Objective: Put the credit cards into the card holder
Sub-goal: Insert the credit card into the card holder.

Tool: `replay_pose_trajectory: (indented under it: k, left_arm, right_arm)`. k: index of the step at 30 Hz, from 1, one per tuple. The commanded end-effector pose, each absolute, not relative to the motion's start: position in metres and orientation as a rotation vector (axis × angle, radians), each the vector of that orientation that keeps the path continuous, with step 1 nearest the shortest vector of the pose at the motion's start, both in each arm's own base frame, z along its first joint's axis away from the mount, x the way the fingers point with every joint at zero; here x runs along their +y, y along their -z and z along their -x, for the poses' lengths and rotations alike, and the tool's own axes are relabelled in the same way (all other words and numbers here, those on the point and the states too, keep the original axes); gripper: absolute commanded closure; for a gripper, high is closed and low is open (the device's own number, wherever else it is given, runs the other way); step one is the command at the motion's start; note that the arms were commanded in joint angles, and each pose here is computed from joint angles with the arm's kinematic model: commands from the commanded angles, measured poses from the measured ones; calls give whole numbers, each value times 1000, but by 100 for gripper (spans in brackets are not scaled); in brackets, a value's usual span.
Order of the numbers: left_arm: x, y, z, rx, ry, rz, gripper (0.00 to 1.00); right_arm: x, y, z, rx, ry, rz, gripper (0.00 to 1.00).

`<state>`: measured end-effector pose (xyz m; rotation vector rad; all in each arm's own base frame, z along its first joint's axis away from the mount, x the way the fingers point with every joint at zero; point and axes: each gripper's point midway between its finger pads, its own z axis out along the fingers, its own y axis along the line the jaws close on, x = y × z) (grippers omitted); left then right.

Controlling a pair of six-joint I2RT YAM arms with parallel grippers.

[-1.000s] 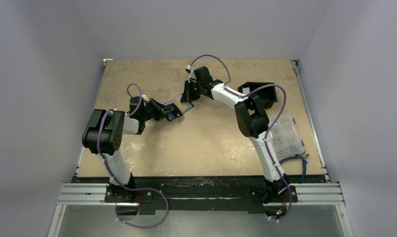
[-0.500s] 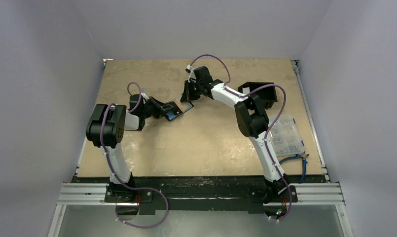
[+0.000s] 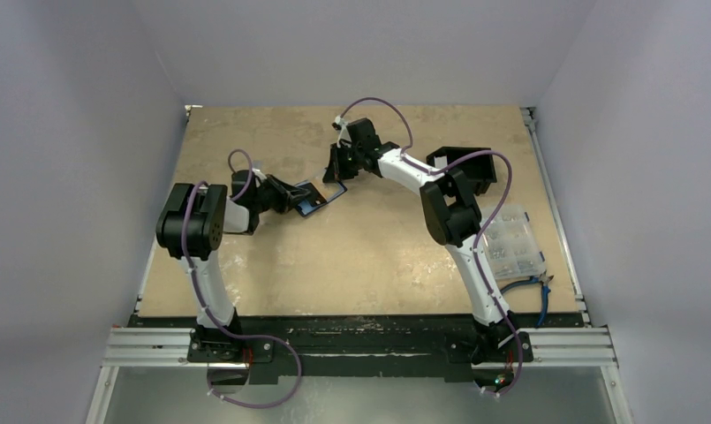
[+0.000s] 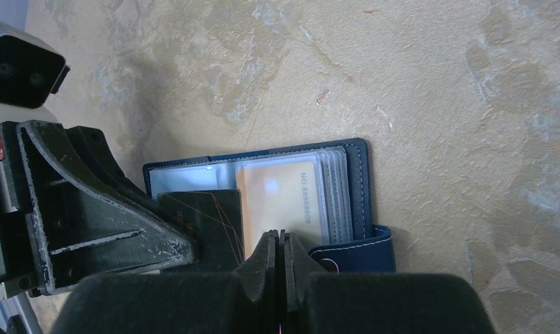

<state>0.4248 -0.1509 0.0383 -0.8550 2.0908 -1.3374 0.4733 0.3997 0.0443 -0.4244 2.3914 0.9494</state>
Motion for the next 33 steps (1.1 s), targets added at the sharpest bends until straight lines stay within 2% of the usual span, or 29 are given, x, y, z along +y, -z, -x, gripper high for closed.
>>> replay_pose_trajectory:
  k: [1,11,21,33]
  left_arm:
    - [-151,-49,-439,2039,1367,793,100]
    - [-153,-43,-443,2067,1380,783,100]
    - [-145,-38,-451,2101,1288,761,100]
    - [-152,-36,-449,2076,1325,775,100]
  right_arm:
    - [398,-31,-473,2415,-918,455,100]
    - [399,-34,-475,2408,-921,456,100]
    - [399,-29,-473,2416,-921,461,100]
    - [399,-26,-474,2422,-923,448,100]
